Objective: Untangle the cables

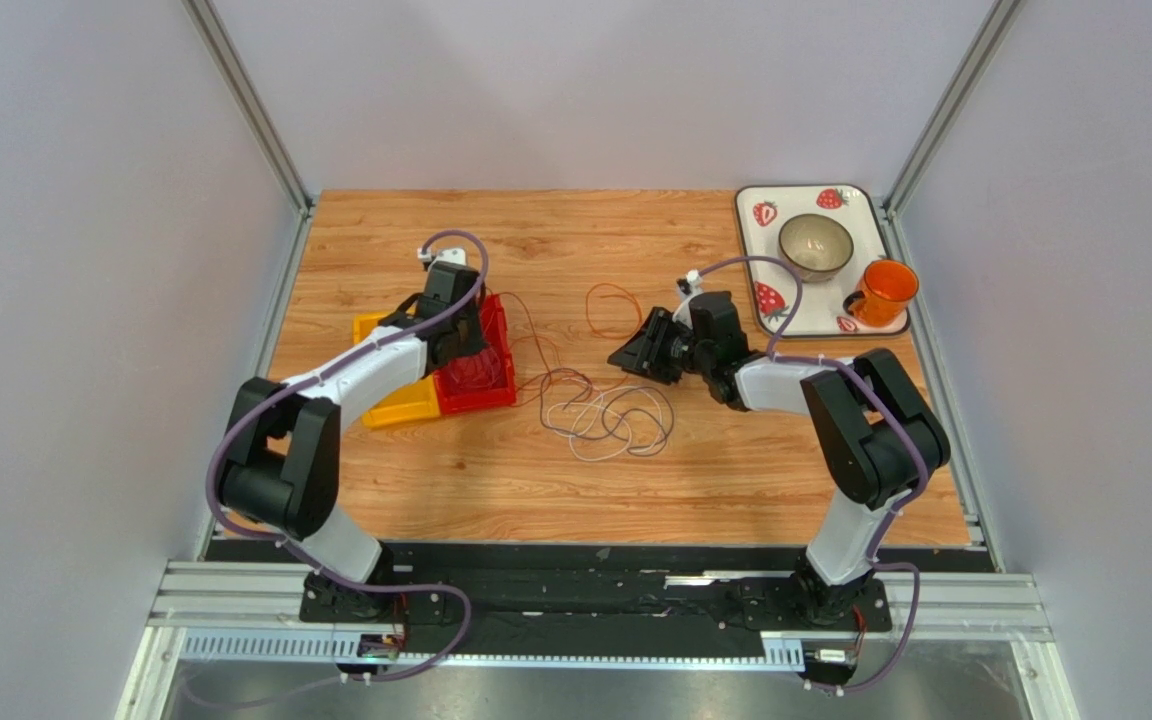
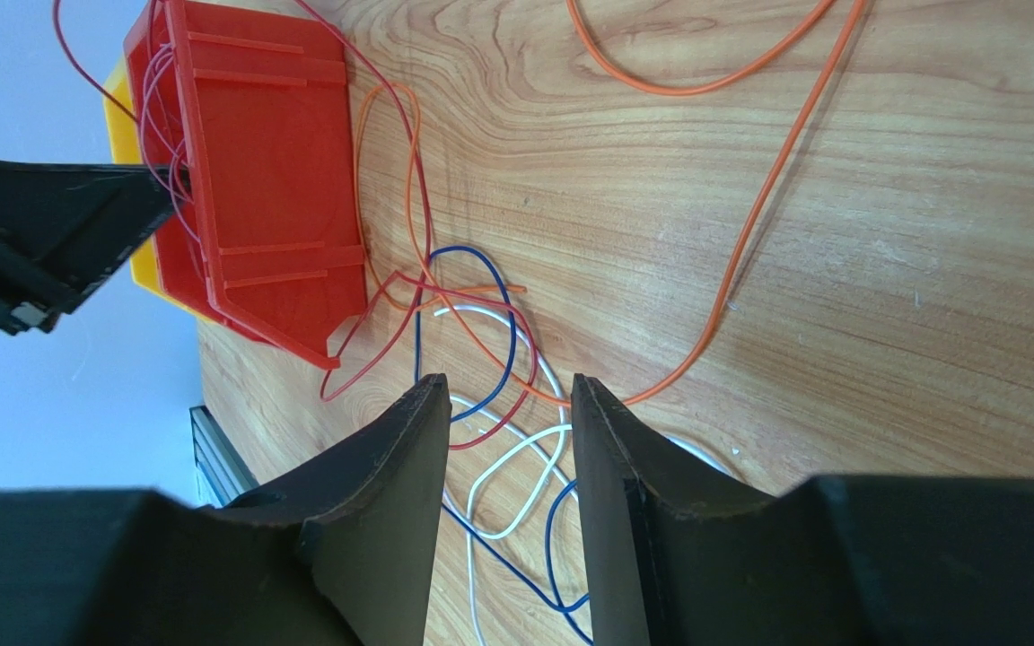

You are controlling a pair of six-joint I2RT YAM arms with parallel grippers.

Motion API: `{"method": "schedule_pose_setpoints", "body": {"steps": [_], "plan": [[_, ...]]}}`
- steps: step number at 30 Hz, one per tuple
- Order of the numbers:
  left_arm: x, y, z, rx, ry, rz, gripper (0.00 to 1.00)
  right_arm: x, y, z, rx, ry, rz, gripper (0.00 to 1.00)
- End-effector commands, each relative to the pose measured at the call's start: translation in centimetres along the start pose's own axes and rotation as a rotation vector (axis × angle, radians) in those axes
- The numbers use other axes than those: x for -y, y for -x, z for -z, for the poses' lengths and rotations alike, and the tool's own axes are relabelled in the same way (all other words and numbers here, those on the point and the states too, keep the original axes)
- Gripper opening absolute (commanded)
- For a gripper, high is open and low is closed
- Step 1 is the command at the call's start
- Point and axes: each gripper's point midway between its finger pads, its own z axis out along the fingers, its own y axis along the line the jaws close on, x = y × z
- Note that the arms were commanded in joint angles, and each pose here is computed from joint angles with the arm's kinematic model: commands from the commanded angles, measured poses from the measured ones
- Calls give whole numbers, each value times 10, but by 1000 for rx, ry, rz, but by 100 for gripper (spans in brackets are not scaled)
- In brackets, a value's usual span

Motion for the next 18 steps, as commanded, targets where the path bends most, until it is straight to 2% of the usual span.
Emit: {"method": "schedule_pose_setpoints", "body": {"steps": [1, 3, 10, 11, 15, 18], "plan": [[12, 24, 11, 34, -42, 19, 25, -11, 8, -4, 8, 30, 31, 41], [11, 32, 25, 62, -47, 29, 43, -11, 9, -4, 9, 31, 33, 41], [17, 58, 78, 142, -71, -32, 55, -10, 8, -5, 4, 30, 28, 41], [21, 66, 91, 174, -81, -40, 63, -10, 8, -6, 3, 31, 28, 41], [49, 83, 126, 256, -96, -129, 65, -10, 8, -5, 6, 30, 27, 41], [72, 88, 132, 248, -126, -159, 66, -10, 8, -5, 7, 29, 26, 41]]}}
